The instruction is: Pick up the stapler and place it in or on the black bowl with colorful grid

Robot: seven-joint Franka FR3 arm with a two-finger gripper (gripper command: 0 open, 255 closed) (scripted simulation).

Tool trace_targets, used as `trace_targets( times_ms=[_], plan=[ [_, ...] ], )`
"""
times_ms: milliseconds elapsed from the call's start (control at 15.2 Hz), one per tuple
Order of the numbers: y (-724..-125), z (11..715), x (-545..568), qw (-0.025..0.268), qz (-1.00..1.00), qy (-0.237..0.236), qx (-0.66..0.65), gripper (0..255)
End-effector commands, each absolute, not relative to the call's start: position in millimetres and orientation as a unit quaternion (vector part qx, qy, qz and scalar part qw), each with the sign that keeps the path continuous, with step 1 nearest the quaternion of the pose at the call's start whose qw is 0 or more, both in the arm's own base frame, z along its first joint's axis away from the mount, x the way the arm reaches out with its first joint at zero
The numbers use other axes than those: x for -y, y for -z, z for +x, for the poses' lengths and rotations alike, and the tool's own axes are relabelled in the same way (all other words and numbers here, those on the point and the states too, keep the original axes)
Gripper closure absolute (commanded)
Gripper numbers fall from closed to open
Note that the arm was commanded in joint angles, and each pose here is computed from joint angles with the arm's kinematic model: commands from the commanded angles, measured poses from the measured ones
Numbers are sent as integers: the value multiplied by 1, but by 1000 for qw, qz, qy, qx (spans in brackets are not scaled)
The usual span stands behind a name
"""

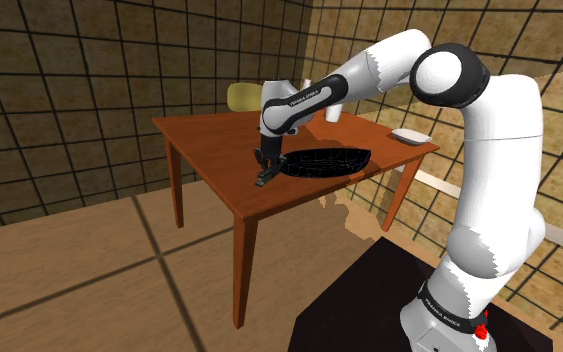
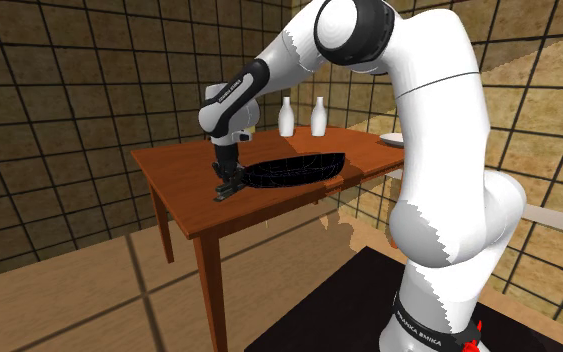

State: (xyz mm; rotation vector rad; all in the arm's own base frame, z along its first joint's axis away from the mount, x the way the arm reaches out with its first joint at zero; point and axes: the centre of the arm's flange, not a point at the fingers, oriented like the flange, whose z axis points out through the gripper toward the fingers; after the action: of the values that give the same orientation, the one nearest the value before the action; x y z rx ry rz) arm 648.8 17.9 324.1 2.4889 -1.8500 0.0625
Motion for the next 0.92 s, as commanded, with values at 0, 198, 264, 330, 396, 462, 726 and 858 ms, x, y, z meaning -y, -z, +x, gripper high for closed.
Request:
trace_targets(
  times_ms=[0, 198, 264, 330, 396, 462, 726, 858],
  plan=[
    [-321, 648, -18, 21, 802, -18, 597, 255],
    [-322, 649, -17, 21, 802, -18, 597, 255],
    [-321, 648, -17, 21, 802, -18, 597, 255],
    [-326, 648, -17, 21, 802, -18, 597, 255],
    [-332, 648, -17, 21, 802, -18, 597, 255],
    [-337, 648, -17, 21, 802, -18, 597, 255],
    [-358, 648, -17, 21, 802, -18, 597, 255],
    [-369, 648, -17, 21, 802, -18, 597, 255]
  ],
)
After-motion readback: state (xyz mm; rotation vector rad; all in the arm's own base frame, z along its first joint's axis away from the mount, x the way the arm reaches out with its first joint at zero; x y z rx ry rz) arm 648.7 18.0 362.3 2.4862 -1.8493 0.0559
